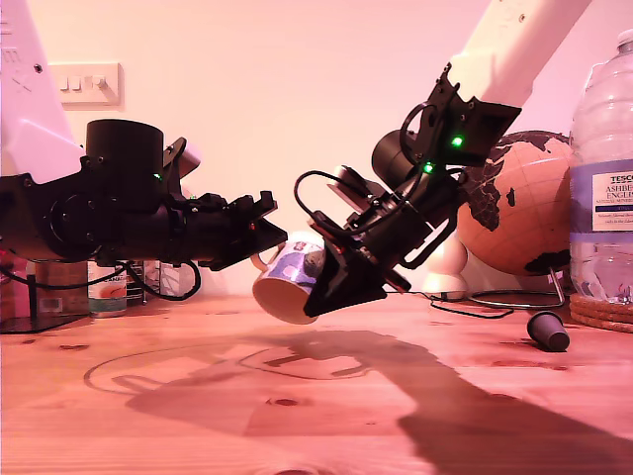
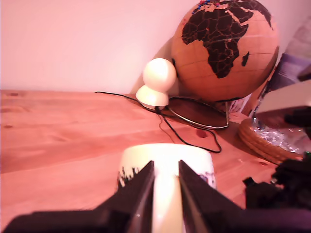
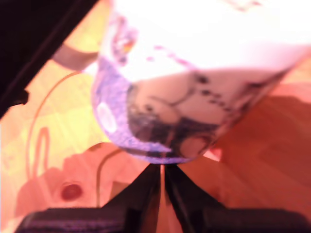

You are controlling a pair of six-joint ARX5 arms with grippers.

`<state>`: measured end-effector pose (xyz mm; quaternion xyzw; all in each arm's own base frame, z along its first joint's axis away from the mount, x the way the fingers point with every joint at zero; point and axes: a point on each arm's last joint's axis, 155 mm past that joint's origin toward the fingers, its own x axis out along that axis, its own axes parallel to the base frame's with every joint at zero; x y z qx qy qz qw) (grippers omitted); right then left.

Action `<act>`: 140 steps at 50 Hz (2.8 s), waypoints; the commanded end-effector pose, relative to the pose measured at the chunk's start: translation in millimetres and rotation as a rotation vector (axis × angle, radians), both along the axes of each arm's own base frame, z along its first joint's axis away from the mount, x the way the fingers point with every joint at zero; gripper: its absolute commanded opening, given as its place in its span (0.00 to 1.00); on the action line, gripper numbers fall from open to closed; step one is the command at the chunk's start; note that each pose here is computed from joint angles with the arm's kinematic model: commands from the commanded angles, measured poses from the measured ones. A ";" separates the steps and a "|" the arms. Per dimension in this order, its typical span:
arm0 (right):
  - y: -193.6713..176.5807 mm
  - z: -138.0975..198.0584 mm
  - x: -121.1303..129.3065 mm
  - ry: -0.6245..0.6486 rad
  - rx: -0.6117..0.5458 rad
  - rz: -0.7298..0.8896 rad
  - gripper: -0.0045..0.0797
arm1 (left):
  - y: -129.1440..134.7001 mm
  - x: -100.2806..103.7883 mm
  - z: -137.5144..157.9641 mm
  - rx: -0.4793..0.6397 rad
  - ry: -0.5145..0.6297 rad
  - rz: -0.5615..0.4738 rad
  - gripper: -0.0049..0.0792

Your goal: Lift the coffee cup and remove the coffee capsule that is hidden under it

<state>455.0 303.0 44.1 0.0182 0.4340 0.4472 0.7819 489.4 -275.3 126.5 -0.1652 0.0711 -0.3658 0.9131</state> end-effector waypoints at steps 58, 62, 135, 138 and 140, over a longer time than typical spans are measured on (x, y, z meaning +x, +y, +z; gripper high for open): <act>-10.0 -11.8 -13.3 -0.028 -0.069 0.104 0.04 | -15.1 -20.7 -48.9 0.096 0.147 -0.133 0.03; -9.3 -12.3 -17.0 -0.020 -0.066 0.118 0.04 | -15.2 -21.8 -51.8 0.104 0.155 -0.137 0.03; -58.3 7.3 -35.5 0.139 -0.049 0.092 0.04 | -20.2 -64.1 -107.4 0.285 0.327 -0.296 0.03; -57.9 7.6 -34.7 0.134 -0.048 0.093 0.04 | -19.5 -65.8 -107.4 0.299 0.327 -0.301 0.03; -57.8 7.6 -34.1 0.132 -0.047 0.092 0.04 | -19.2 -66.6 -106.4 0.306 0.324 -0.304 0.03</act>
